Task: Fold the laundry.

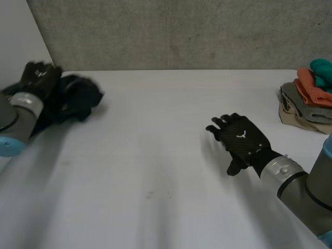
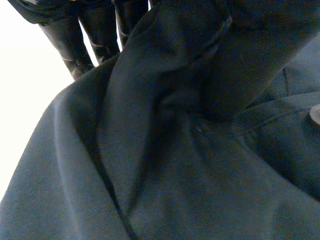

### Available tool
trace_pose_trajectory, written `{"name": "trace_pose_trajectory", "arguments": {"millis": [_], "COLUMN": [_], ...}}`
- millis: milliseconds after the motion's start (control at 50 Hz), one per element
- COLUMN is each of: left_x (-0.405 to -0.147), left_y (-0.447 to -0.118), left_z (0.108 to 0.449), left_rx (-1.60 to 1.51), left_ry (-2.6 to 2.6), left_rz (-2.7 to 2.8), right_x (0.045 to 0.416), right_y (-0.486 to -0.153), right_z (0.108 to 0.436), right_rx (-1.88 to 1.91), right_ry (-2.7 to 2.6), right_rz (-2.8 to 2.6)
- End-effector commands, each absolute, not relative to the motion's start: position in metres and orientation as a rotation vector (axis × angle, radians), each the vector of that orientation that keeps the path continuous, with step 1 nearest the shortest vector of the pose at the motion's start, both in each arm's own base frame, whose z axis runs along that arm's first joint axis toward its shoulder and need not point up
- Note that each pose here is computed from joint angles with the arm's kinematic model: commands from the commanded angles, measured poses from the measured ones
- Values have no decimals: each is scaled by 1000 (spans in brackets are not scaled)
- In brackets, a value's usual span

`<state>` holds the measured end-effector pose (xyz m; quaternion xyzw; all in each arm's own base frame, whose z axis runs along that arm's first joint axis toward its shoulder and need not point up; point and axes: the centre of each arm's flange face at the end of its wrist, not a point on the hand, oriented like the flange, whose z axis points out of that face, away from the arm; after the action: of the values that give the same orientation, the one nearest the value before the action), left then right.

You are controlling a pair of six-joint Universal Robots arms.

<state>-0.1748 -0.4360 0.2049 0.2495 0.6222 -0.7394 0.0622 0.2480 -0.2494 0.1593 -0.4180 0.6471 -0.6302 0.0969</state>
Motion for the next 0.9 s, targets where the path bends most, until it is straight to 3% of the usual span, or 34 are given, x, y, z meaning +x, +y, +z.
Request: {"name": "trace_pose_trajectory", "arguments": {"millis": [20,100,200,260,340,480,640,740,900], "left_x": [-277,-323,-398,-419,-433,-417,-350,-311,-311], "left_y": [-349,-311,-244,-225,-208,-213,-262,-297,-303], "left_z": [268,259,203,176,170,200,224,216,161], "left_rx": [900,1048,1410,1513,1590,1482,1197,1070,1205], "left_ry": [1808,1867,1999,2049,2028,1984,2032,2108,2399], "left_rz": [-2645,-2710,-2675,-2626,-2626,-2642,-2537,-2421,-2140], "right_x": [225,212,203,193,185,184,185,191,222], "right_y": [-276,-287,-297,-307,-314,-317,-299,-272,-226], "right_z": [177,183,188,192,196,200,217,226,244], "right_rx": [-1091,-974,-877,-827,-782,-777,-807,-812,-756], "right_ry": [2058,2117,2138,2170,2199,2198,2256,2359,2287], "right_rz": [-2065,-2132,-2182,-2226,-2261,-2277,-2191,-1981,-1832]}}
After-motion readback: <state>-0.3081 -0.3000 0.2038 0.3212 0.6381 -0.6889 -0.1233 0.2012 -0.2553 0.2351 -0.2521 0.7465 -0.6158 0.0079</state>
